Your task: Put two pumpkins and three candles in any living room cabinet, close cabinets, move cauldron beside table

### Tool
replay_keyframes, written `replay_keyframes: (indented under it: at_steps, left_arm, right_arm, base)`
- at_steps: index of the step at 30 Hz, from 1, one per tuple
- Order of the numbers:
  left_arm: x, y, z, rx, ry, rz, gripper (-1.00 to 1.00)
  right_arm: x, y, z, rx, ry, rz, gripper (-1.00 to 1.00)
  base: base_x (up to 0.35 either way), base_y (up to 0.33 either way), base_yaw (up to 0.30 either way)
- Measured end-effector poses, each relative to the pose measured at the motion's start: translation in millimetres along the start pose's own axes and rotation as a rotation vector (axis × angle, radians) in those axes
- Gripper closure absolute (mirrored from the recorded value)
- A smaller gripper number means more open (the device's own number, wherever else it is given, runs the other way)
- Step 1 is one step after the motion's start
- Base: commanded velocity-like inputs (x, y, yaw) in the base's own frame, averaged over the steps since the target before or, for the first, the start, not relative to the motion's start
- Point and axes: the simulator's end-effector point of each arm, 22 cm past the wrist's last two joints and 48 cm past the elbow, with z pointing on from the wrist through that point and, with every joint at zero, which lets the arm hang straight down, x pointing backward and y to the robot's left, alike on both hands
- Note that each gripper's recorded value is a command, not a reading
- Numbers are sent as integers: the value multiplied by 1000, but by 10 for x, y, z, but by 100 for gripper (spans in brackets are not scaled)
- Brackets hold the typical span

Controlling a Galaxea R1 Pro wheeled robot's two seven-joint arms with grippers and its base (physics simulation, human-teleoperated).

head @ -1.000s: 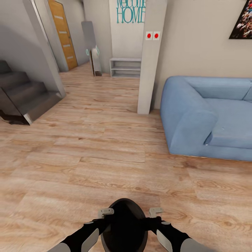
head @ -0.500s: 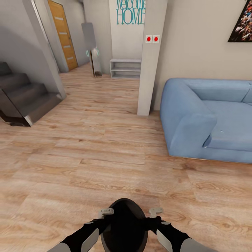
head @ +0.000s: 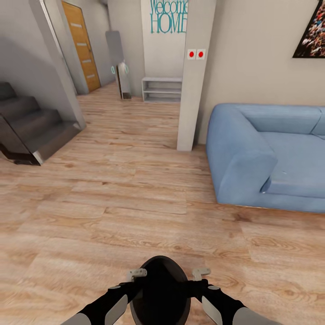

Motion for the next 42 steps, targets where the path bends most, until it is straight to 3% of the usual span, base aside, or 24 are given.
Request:
replay_keyframes:
  at_steps: [5, 42]
  left_arm:
    - [-49, -21, -88, 0, 0, 0, 100]
    - [-48, -20, -89, 0, 0, 0, 100]
  right_arm:
    - [-55, 17, -85, 0, 0, 0, 100]
    - [-54, 17, -86, 0, 0, 0, 100]
  base:
    - [0, 0, 0]
    - [0, 0, 0]
